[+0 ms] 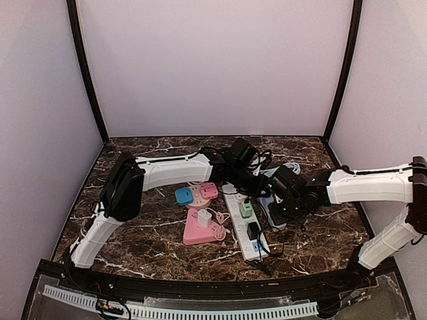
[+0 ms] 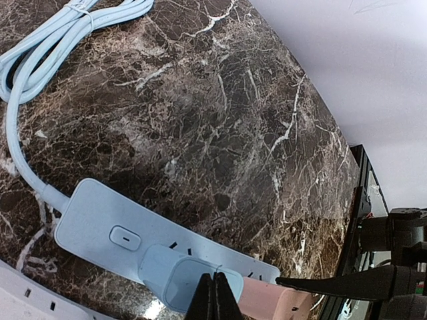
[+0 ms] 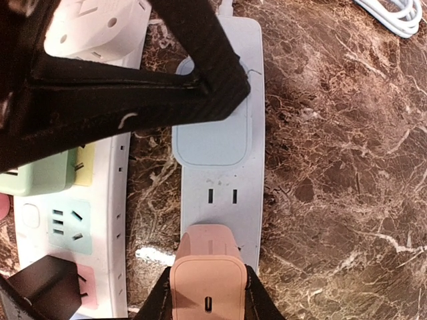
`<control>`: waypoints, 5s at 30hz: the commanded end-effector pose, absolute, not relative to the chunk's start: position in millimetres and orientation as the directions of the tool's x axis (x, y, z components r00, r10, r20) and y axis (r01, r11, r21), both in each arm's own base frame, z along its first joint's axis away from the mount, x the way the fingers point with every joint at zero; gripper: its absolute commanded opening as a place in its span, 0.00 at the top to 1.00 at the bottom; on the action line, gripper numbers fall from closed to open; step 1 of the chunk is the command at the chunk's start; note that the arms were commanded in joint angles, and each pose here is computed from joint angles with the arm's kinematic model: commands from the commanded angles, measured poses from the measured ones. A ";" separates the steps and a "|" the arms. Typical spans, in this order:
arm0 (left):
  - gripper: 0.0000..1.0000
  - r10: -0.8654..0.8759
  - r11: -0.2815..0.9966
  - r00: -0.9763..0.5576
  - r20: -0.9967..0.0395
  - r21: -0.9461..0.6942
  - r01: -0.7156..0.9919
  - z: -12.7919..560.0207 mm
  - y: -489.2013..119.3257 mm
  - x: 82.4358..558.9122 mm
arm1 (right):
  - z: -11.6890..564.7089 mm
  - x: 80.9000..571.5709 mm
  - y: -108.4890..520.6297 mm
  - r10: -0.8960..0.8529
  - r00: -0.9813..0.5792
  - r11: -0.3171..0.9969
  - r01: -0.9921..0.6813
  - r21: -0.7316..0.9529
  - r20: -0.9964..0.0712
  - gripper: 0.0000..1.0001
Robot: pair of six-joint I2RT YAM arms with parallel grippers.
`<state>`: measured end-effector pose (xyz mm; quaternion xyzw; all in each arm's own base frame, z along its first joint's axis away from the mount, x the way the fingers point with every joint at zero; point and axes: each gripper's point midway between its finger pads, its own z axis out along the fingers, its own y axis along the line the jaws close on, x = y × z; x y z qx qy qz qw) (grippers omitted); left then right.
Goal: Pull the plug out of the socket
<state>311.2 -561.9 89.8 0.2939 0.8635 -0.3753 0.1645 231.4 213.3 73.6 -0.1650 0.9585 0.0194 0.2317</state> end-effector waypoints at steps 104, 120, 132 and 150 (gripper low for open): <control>0.74 0.322 0.626 -0.803 -0.501 -0.524 0.578 122.7 -523.6 356.7 | 74.0 318.6 230.3 -0.193 -0.826 0.960 -0.272 0.074 -0.529 0.40; 0.86 0.350 0.589 -0.812 -0.466 -0.565 0.578 82.5 -554.6 357.1 | 76.8 307.3 242.2 -0.220 -0.817 0.956 -0.290 0.050 -0.534 0.85; 0.89 0.414 0.630 -0.797 -0.439 -0.495 0.599 46.2 -556.0 342.0 | 84.6 306.0 243.3 -0.188 -0.804 0.962 -0.266 0.059 -0.564 0.91; 0.90 0.490 0.702 -0.802 -0.343 -0.390 0.596 -7.9 -537.5 324.5 | 113.7 307.1 234.2 -0.101 -0.756 0.970 -0.219 0.105 -0.647 0.94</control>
